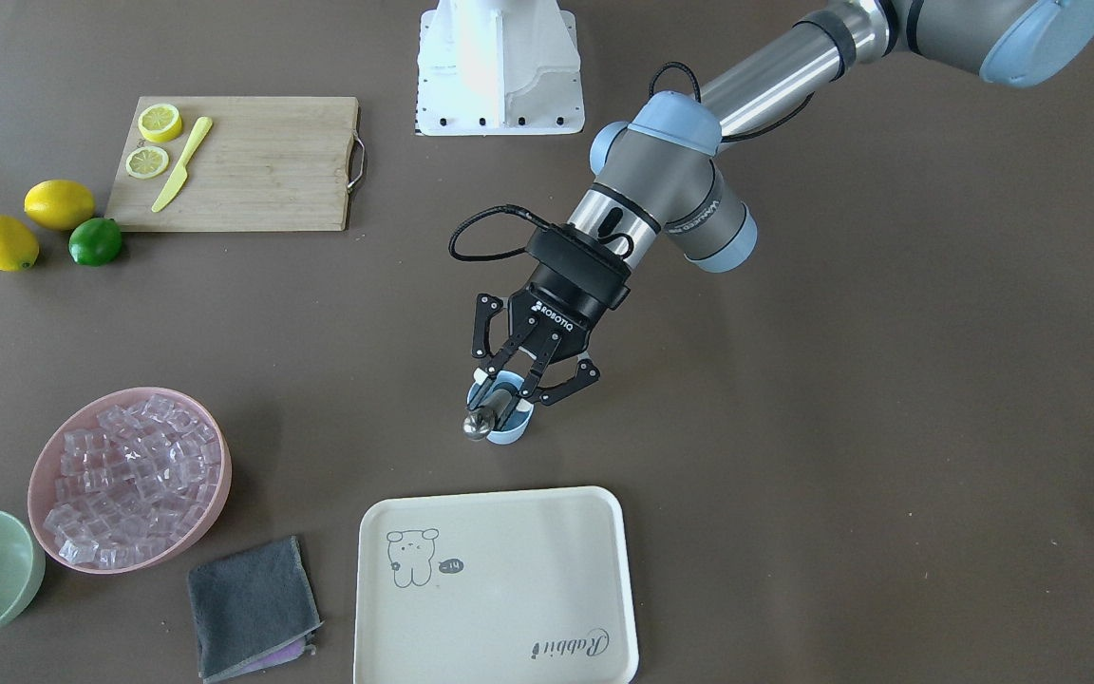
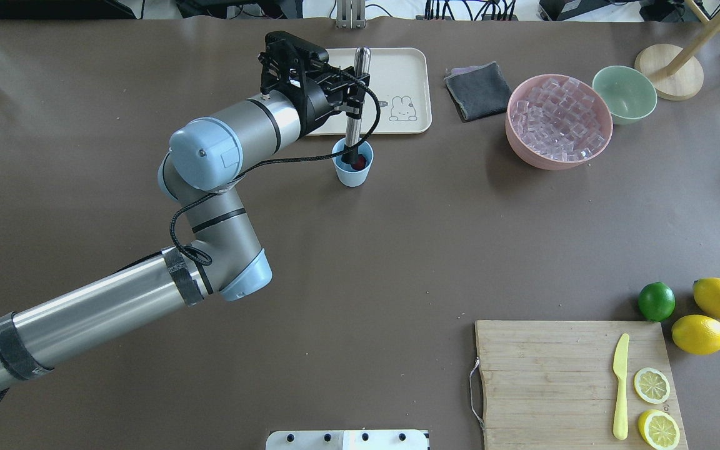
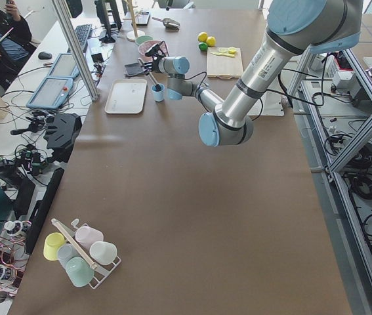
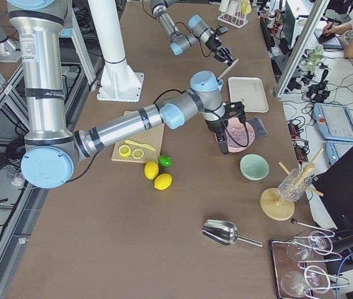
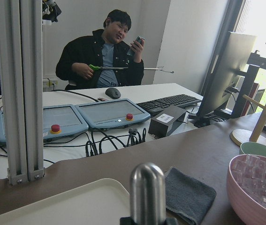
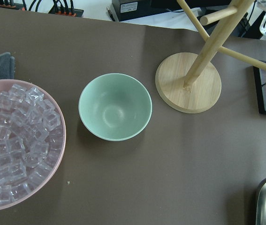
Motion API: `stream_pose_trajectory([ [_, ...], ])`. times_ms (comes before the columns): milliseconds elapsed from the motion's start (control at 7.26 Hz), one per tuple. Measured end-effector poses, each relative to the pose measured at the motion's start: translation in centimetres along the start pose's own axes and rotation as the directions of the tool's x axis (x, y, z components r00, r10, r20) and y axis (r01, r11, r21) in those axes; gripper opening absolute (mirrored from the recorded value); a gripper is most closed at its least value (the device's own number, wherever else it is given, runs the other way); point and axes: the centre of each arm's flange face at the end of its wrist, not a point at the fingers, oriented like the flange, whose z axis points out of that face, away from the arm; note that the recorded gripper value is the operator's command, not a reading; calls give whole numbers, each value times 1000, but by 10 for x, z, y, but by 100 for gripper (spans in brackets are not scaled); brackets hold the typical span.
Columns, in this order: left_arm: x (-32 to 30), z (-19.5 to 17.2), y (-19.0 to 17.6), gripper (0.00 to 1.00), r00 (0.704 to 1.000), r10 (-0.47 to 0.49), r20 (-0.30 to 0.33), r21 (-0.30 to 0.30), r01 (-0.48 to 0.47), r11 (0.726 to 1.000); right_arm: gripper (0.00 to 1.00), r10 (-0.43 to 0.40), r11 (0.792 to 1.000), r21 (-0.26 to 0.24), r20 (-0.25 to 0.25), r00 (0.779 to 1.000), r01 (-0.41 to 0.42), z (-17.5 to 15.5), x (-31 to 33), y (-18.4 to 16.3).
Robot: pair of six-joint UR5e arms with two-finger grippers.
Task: Mash ice and strawberries in cup
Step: 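Press the metal pestle down into the cup with the left gripper, then lift the pestle out of the cup and withdraw the left arm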
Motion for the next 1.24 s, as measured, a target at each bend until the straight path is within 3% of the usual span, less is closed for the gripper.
stream_pose_trajectory([
  [826, 2, 2, 13, 0, 1000, -1, 2, -12, 1, 1000, 100, -3, 1000, 3, 3, 1000, 3, -1, -2, -1],
  [1239, -6, -15, -34, 0, 998, -37, -50, 41, 39, 998, 100, -11, 1000, 13, 9, 1000, 10, -5, -6, -4],
])
